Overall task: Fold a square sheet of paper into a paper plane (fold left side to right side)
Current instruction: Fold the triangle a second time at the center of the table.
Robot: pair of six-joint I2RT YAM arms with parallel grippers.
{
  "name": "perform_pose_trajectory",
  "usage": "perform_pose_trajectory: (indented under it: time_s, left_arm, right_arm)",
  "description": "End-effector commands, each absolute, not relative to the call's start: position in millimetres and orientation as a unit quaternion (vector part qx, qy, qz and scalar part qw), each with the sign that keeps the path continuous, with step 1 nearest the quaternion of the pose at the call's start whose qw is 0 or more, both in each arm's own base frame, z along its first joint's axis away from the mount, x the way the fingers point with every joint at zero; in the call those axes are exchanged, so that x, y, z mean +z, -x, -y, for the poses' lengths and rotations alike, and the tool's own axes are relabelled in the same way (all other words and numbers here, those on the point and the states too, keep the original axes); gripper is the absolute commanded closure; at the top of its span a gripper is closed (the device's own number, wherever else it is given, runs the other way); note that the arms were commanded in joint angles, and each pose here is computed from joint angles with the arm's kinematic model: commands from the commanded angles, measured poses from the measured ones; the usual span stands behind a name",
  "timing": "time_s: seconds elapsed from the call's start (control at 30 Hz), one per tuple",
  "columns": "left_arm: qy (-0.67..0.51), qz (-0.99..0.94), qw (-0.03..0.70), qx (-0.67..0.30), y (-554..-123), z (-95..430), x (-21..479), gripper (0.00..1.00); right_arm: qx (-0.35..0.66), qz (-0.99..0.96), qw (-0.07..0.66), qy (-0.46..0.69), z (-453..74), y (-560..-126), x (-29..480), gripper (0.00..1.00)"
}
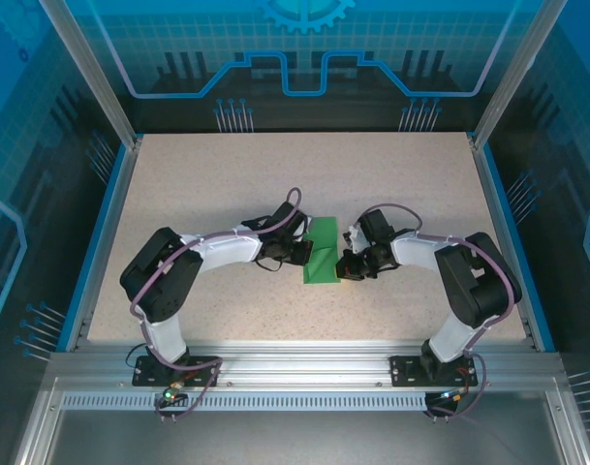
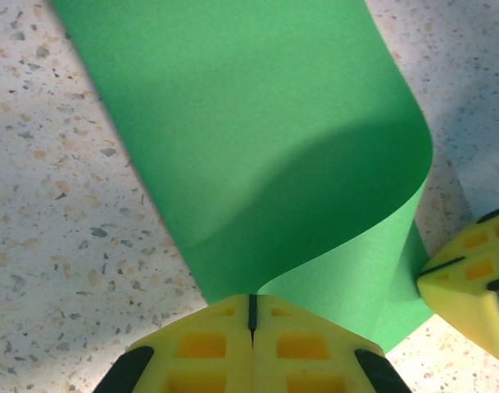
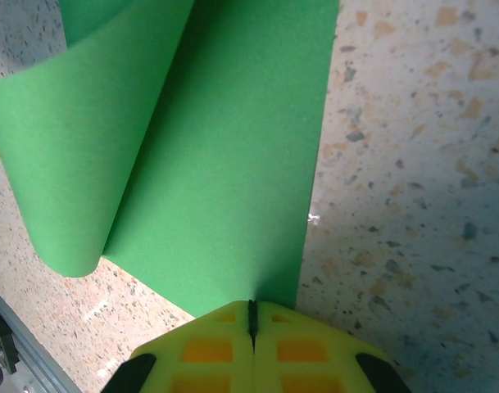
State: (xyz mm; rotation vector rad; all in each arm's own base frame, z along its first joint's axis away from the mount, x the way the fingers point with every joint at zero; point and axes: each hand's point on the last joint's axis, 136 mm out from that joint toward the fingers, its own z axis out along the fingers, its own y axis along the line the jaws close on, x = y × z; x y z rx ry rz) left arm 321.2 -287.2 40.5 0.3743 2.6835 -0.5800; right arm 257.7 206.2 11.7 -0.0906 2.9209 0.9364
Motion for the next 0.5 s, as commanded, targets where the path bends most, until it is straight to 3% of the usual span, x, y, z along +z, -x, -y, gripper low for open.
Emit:
perform_pose_trajectory:
  time_s: [0.0,0.47]
  left_arm:
    - [-0.114,-0.957,0.182,-0.196,-330.8,282.8,39.5,1.00]
    - [-0.106,-0.960,0.178,-0.188,-341.6,280.7,30.4,1.00]
  right_arm:
    - [0.285,-0.958,0.014,0.029,-204.0,-249.0,3.3,0.97]
    - [0.280,-0.960,0.009,0.029,-202.7,-246.6,1.1,0.97]
